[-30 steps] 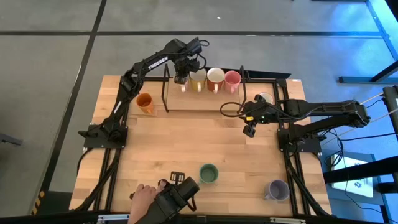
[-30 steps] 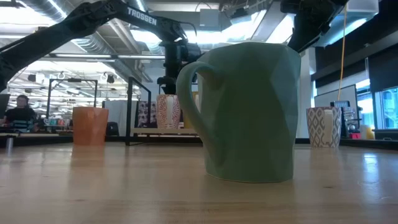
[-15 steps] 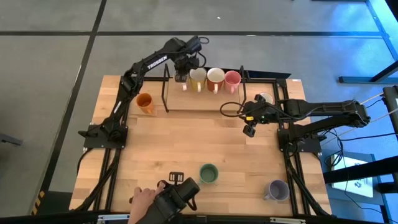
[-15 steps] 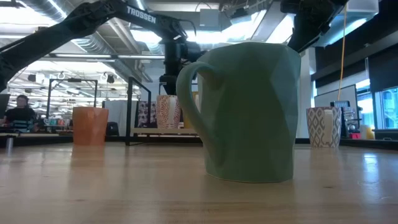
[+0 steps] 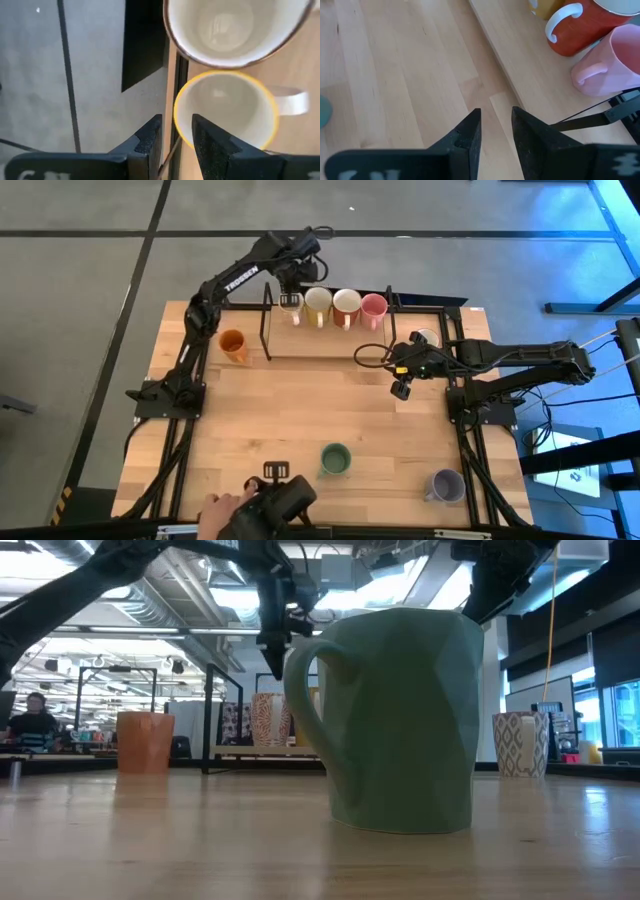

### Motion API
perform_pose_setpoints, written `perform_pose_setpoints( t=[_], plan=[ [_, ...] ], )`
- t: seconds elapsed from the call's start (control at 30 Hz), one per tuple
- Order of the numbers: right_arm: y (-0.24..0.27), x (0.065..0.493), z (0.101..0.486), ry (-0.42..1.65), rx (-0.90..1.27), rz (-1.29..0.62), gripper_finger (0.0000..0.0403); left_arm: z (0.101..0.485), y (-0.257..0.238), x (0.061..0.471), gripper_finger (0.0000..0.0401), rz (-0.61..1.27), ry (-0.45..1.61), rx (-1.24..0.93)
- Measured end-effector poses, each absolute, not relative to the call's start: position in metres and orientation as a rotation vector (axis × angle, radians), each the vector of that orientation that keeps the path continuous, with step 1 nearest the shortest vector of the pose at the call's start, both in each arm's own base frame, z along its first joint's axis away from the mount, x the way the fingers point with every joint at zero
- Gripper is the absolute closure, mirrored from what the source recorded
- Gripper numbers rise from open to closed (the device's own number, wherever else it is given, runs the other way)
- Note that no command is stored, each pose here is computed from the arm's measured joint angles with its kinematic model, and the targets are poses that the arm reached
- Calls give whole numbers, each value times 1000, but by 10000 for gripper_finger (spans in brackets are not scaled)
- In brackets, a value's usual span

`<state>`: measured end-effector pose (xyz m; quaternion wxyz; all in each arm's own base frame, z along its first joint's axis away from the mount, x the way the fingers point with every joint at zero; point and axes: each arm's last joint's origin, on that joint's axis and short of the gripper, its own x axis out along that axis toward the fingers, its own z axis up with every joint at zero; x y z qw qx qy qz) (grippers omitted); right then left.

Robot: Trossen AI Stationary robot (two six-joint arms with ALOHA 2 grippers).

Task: Place coffee mugs
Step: Put the gray patterned mug on the shelf

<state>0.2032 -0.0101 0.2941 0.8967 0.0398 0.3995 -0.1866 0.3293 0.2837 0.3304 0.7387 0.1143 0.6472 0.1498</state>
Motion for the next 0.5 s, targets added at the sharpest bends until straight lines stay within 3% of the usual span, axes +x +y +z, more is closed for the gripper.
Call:
perform_pose_setpoints(
  t=[0.23, 0.5],
  plan=[
    [-10, 204, 295, 820, 85, -386, 306, 381, 243, 321, 301, 297, 1183, 134],
    [-9, 199, 299, 798, 102, -360, 306, 432, 163, 312, 301, 197, 997, 8]
  ],
)
